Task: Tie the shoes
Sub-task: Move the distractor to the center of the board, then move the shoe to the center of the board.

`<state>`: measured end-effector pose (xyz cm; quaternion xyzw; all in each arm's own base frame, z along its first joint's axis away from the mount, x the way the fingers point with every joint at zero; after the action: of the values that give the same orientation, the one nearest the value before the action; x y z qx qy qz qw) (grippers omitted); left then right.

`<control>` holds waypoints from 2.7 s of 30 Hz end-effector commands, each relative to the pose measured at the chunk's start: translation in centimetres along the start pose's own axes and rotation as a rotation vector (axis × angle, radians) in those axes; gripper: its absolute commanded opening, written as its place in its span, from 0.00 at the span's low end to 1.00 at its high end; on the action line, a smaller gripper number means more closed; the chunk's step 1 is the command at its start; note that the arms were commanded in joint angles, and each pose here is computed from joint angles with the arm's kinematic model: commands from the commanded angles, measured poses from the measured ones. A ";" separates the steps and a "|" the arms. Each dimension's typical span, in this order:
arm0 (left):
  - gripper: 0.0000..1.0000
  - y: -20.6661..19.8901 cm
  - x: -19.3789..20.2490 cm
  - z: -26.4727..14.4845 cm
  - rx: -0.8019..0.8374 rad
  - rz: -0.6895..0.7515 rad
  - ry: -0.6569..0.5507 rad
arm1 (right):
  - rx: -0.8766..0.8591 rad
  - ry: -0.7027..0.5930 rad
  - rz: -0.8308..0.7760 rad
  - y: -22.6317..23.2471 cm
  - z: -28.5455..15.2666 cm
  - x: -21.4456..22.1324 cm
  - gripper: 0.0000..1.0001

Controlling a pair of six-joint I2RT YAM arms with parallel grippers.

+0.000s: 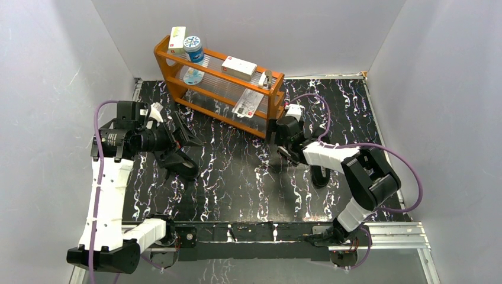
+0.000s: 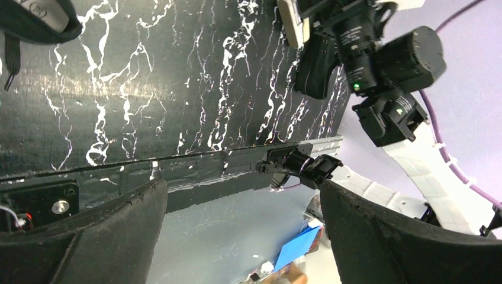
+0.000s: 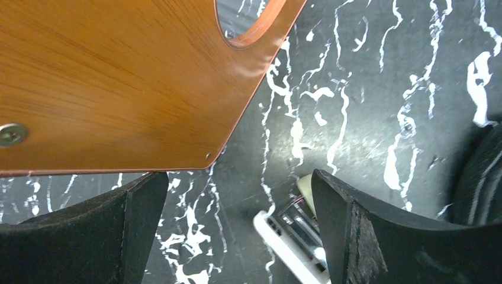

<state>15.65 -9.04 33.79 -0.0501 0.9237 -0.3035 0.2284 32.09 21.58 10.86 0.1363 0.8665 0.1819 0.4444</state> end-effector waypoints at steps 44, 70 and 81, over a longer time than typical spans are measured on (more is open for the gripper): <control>0.38 17.4 1.0 17.4 -0.565 -0.638 0.283 | -0.336 0.153 -0.227 -2.6 -18.7 -2.6 0.99; 0.00 1.8 5.3 18.3 -0.243 -0.078 0.397 | -0.340 0.176 -0.215 -1.5 -18.2 -3.2 0.98; 0.51 -1.8 16.7 21.6 -0.293 0.317 0.622 | -0.400 0.355 -0.253 -1.3 -17.4 -0.5 0.98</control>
<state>10.96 -27.13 11.45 0.1564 0.9791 -0.1238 -0.0398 18.20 15.81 18.92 -0.0668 0.9004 0.2739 0.3315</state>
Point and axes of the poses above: each gripper's point midway between its finger pads, its own z axis out along the fingers, its own y axis along the line the jaws close on, x = y × z, the point moved 6 cm from there along -z, back along the fingers, and after that the axes turned 15 degrees about z, right-handed, at the moved point
